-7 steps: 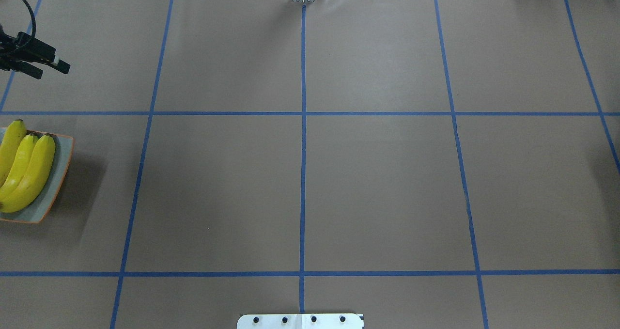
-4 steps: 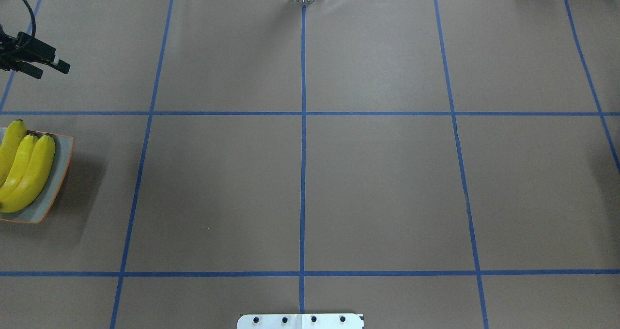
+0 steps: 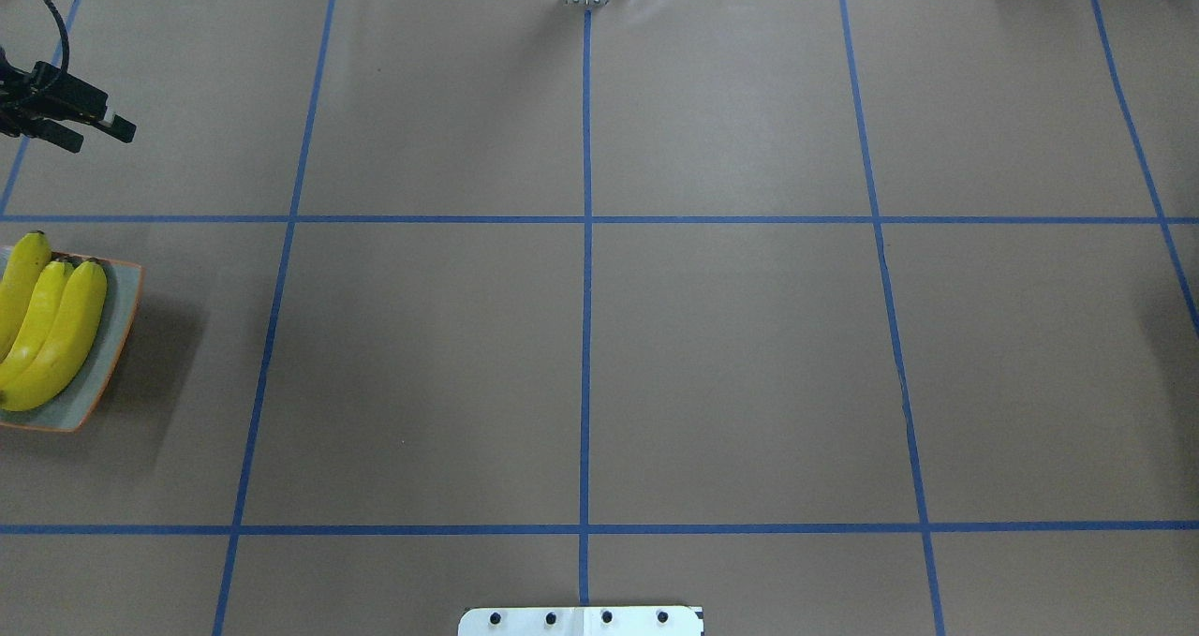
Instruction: Transfer all bananas from basket to plate
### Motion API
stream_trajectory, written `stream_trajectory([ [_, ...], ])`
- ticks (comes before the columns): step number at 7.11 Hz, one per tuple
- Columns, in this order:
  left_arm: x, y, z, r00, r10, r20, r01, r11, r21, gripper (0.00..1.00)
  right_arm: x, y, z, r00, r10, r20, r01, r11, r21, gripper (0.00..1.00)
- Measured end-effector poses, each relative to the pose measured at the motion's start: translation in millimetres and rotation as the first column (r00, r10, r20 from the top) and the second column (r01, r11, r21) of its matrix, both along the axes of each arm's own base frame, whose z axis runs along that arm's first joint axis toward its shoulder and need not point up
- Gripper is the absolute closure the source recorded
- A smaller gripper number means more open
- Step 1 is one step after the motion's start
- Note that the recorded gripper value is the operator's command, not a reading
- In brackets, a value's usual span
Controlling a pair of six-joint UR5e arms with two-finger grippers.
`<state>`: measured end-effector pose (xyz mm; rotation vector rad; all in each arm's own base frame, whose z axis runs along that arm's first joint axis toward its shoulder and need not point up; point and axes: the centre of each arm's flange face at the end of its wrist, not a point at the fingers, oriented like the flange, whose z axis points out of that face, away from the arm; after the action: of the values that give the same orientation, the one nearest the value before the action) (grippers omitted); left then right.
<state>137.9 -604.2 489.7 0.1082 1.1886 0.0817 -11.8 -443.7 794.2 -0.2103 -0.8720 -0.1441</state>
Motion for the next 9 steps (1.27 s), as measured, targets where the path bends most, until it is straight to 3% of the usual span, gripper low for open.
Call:
stream_trajectory([
  [4, 0, 0, 3, 1.0, 0.0, 0.002, 0.0, 1.0, -0.006, 0.0, 1, -10, -46, 1.0, 0.008, 0.019, -0.01, 0.996, 0.084, 1.0],
  [9, 3, 3, 12, 1.0, 0.008, 0.007, -0.008, 1.0, -0.019, 0.0, 54, 5, -106, 0.992, 0.12, 0.035, -0.125, 0.972, 0.201, 1.0],
])
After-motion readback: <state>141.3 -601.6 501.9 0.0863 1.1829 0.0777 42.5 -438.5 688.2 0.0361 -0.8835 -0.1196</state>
